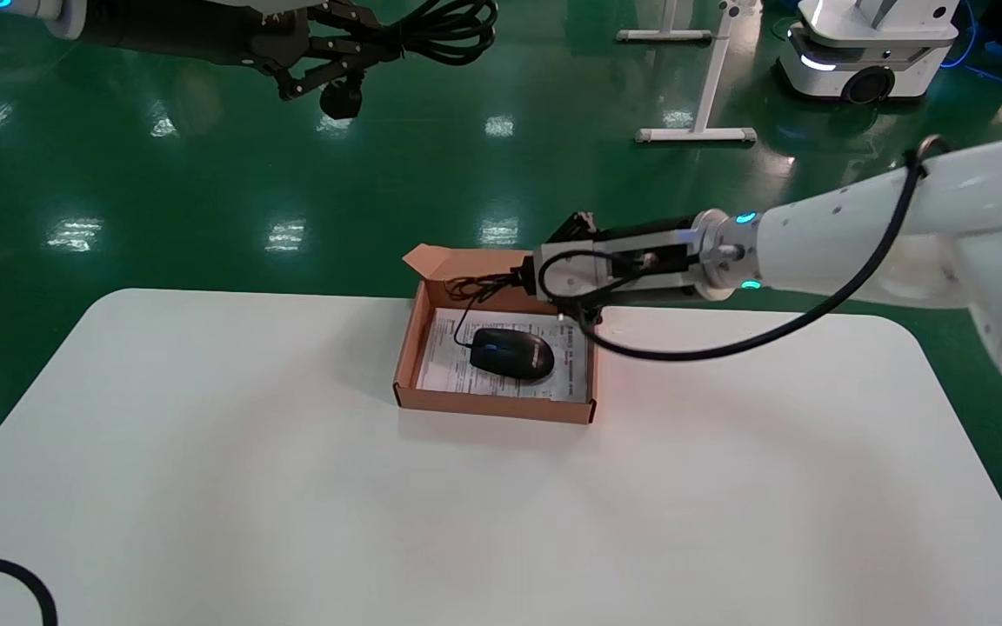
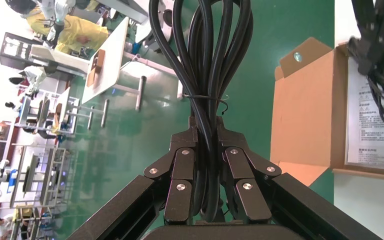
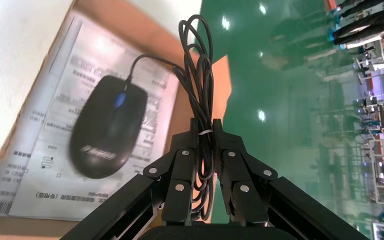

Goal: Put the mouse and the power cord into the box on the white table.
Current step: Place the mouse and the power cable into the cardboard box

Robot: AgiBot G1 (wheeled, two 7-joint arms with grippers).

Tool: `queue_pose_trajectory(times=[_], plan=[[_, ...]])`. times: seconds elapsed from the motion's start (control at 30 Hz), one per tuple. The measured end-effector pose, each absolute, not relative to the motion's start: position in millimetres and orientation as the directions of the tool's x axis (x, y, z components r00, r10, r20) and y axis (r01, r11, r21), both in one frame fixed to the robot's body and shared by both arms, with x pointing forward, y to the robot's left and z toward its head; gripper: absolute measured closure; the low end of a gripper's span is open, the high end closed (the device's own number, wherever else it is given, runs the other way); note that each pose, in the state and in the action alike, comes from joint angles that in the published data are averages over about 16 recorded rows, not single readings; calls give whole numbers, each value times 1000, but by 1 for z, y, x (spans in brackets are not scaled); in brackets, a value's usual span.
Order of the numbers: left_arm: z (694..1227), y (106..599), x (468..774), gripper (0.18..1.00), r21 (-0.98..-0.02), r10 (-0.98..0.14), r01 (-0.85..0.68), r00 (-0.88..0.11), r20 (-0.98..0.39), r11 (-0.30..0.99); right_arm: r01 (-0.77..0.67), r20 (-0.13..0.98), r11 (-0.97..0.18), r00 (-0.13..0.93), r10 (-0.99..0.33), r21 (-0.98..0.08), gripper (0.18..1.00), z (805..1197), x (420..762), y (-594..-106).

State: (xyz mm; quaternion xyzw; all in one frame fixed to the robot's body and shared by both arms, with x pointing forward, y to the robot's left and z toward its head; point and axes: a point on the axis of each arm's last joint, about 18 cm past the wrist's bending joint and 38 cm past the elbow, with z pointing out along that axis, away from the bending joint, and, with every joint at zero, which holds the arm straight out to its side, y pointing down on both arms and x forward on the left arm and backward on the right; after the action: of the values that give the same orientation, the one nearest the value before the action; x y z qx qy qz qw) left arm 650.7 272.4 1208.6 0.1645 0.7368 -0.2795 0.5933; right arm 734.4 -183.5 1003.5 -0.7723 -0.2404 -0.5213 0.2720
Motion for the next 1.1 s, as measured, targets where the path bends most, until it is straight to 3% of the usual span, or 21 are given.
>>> queue_pose_trajectory(times=[0.4, 0.7, 0.9, 1.1], plan=[[1204, 269, 651, 947, -223, -75, 567, -272, -959, 793, 651, 934, -743, 341, 104, -155, 949, 972, 741, -165], [1180, 255, 659, 947, -194, 7, 547, -344, -939, 814, 645, 926, -746, 362, 105, -168, 942, 967, 740, -161], [1151, 235, 670, 947, -164, 88, 550, -402, -911, 819, 625, 928, -760, 363, 82, -177, 913, 978, 741, -170], [1115, 207, 690, 947, -140, 136, 573, -412, -901, 807, 574, 936, -791, 352, 7, -210, 845, 1011, 740, -212]])
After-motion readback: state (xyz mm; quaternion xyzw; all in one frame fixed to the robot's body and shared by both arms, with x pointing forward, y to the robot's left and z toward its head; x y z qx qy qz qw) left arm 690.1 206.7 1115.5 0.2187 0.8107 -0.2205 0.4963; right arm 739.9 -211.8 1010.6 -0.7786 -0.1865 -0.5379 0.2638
